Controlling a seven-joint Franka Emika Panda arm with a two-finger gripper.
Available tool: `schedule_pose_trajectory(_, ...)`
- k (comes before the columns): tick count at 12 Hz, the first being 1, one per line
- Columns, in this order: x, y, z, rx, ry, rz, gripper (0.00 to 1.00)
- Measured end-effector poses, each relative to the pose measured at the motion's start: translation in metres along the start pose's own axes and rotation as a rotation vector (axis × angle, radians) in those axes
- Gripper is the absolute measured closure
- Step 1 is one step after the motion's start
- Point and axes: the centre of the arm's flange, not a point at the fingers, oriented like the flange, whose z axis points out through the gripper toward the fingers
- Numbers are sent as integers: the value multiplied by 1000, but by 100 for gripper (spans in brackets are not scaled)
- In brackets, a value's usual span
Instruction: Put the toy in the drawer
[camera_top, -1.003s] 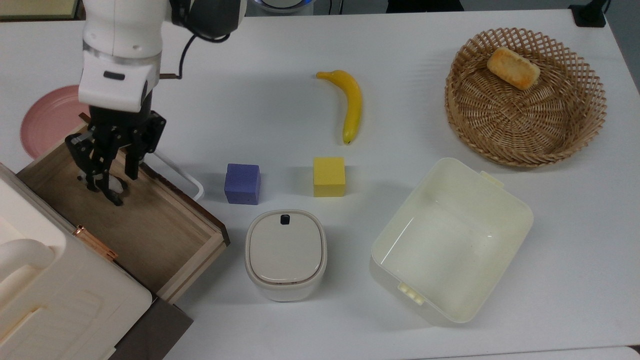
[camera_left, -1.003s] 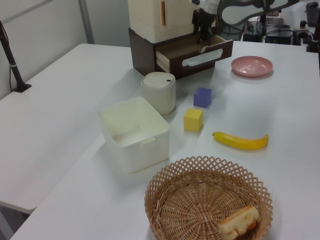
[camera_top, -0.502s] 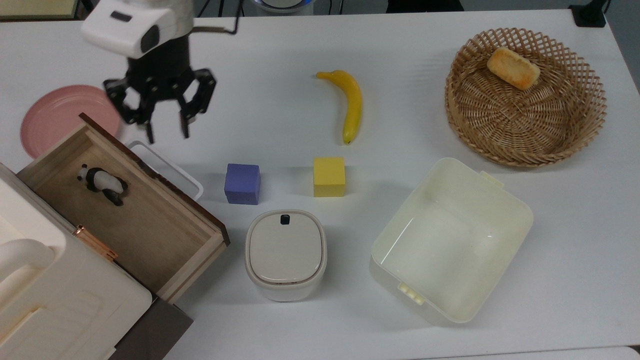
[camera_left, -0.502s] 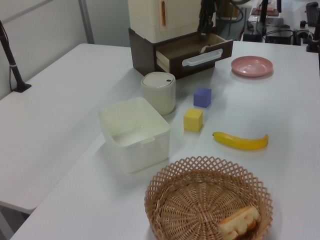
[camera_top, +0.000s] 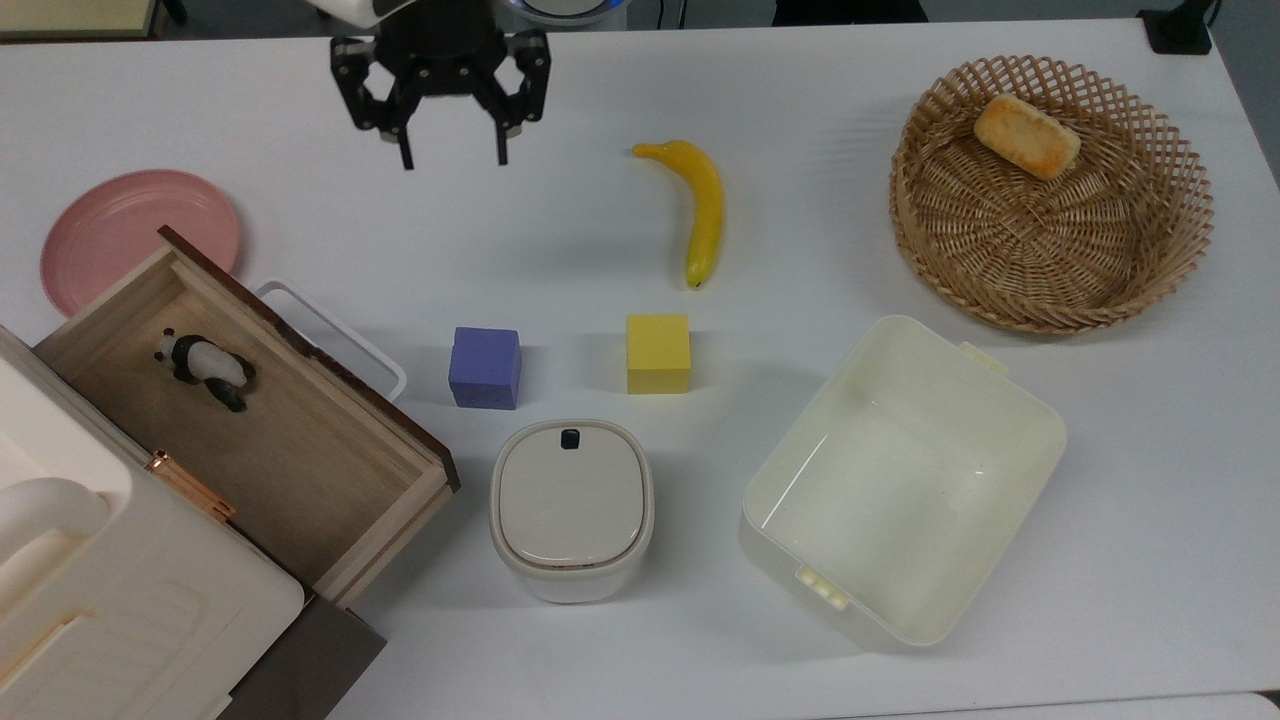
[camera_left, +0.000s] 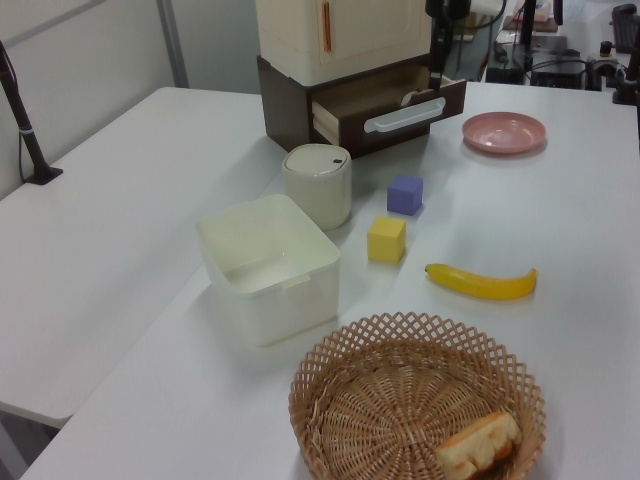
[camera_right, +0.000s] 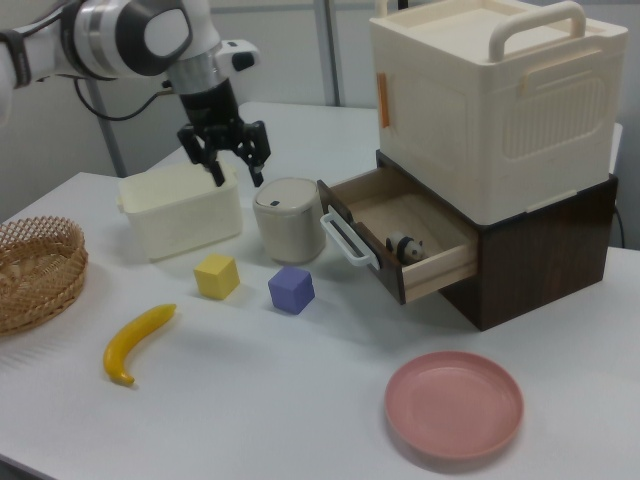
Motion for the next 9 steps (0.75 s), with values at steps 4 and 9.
schedule_pose_trajectory(4,-25,-14,-9,3,-61,122,0)
schedule_pose_trajectory(9,-39,-24,-21,2,-104,151,0)
